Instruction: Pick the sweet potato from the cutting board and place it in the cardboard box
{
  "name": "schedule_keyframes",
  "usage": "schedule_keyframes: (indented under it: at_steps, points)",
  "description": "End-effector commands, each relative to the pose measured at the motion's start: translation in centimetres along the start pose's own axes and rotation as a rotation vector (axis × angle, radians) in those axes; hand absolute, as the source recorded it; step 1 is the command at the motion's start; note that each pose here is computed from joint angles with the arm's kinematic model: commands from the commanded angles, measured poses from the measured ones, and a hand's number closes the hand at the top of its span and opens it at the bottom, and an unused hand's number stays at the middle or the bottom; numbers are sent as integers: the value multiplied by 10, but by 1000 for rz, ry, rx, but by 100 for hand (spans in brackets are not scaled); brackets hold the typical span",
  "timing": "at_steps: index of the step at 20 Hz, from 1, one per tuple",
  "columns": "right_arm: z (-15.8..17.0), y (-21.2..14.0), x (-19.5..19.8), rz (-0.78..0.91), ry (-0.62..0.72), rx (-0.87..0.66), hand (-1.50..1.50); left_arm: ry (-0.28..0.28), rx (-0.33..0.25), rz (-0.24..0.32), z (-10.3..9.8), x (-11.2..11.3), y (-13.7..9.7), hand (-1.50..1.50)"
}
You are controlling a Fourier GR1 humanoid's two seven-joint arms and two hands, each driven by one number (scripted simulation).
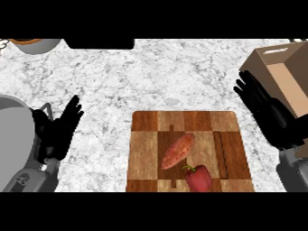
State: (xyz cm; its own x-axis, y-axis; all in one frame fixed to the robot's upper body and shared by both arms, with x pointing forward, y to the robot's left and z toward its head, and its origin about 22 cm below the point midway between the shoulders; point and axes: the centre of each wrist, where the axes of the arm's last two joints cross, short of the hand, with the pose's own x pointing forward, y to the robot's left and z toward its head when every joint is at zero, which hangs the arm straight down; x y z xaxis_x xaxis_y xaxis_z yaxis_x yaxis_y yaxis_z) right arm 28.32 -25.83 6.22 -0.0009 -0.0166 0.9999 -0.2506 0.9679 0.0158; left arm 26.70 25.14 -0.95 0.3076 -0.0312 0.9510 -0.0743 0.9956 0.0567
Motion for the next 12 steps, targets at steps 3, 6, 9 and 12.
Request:
schedule_keyframes:
  at_steps: [3, 6, 9, 12]
  points:
    - [12, -18, 40, 185, -131, -360, -150, -217, -53, -167, -1, 24, 11, 0]
    - [24, -45, 66, 325, -258, -605, -150, -394, -55, -317, -4, 66, 31, 0]
    - [54, -54, 37, 539, -29, -707, -150, -417, -124, -343, 1, 65, 28, 0]
    - [81, -20, 26, 614, -66, -702, -150, -439, -146, -370, 5, 65, 35, 0]
